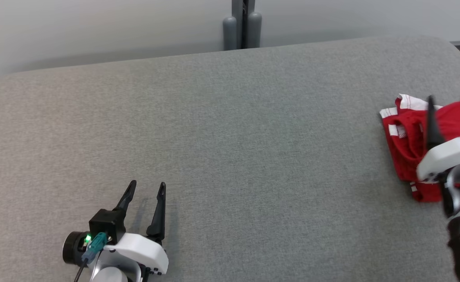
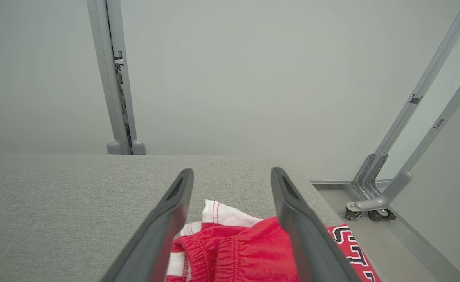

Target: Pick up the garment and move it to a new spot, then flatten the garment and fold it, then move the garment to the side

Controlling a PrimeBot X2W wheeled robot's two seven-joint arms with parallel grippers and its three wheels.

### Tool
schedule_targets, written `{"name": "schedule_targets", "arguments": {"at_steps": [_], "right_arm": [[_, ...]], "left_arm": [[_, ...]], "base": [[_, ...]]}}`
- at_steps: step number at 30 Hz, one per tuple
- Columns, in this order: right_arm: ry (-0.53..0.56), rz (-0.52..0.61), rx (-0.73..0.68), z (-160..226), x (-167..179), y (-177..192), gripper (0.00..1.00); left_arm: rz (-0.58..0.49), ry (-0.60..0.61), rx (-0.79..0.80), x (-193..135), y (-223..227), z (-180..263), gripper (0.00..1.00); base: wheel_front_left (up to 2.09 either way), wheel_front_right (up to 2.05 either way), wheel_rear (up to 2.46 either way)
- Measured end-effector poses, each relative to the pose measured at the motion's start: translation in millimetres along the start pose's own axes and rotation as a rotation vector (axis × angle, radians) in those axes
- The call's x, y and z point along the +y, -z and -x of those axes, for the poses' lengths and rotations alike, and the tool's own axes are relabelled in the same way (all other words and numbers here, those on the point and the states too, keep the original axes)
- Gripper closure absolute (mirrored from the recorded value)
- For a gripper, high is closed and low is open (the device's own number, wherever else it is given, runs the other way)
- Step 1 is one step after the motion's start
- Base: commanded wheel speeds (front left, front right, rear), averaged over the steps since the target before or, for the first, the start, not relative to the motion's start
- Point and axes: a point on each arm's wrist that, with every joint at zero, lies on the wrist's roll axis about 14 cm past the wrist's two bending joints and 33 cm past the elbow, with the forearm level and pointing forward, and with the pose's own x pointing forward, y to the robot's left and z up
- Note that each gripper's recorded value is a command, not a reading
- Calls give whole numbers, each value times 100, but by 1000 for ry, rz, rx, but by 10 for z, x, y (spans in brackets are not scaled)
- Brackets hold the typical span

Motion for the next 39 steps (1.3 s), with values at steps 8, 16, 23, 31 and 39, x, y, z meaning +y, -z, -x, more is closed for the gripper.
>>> {"name": "schedule_targets", "arguments": {"at_steps": [8, 16, 23, 31, 39], "right_arm": [[-170, -128, 20, 342, 900, 217, 0], [-250, -207, 20, 577, 1243, 243, 0], [-281, -238, 34, 811, 1342, 300, 0], [-284, -238, 22, 957, 1320, 284, 0], [-293, -193, 33, 991, 1323, 340, 0]], "left_arm": [[8, -117, -24, 341, -71, 250, 0], [9, -200, -38, 571, -96, 484, 0], [10, -235, -34, 645, -64, 642, 0], [9, -253, -53, 688, -116, 698, 0], [17, -271, -33, 738, -48, 705, 0]], "base": [[0, 0, 0], [0, 0, 0], [0, 0, 0], [0, 0, 0], [0, 0, 0]]}}
